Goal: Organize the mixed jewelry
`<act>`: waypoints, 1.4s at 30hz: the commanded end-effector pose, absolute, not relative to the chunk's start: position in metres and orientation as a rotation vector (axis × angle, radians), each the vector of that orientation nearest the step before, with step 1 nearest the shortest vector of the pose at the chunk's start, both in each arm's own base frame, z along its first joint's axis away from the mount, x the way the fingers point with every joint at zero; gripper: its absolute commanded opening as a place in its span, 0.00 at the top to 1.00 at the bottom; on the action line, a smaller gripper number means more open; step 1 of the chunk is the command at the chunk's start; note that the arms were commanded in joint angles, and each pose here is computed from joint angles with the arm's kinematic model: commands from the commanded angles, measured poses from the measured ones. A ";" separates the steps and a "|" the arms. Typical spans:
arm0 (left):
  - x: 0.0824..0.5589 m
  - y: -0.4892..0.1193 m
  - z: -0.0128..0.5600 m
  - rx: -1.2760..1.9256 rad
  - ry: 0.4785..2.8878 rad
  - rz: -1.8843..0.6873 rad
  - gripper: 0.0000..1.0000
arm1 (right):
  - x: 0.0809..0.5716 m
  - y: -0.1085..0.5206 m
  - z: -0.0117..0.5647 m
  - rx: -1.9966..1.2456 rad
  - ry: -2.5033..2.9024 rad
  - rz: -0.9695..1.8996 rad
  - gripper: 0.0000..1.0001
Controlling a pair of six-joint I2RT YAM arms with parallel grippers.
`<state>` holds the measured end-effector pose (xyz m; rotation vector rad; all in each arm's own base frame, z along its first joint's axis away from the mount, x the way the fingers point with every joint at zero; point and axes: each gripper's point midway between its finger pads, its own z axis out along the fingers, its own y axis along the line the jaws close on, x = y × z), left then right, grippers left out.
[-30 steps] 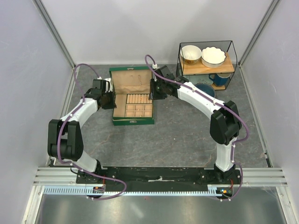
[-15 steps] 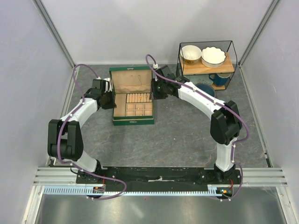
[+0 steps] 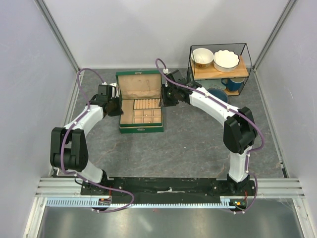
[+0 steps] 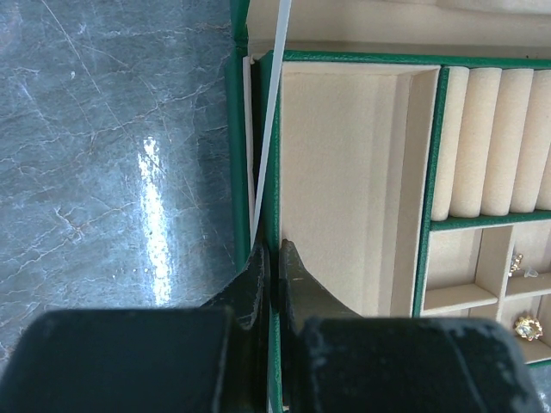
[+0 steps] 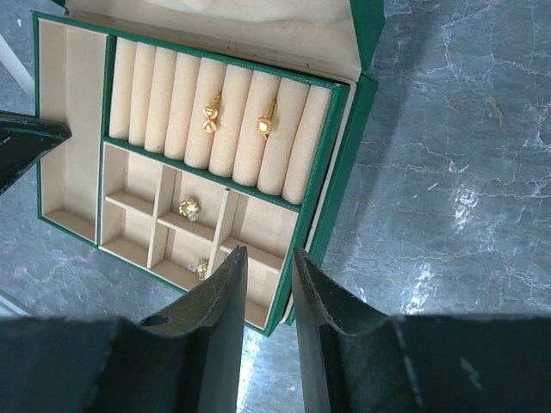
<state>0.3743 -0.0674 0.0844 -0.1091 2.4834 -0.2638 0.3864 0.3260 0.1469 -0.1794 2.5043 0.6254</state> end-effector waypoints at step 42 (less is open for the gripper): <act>0.376 -0.068 0.100 -0.079 2.402 -0.262 0.87 | 0.388 0.320 0.175 -0.175 2.421 0.667 0.66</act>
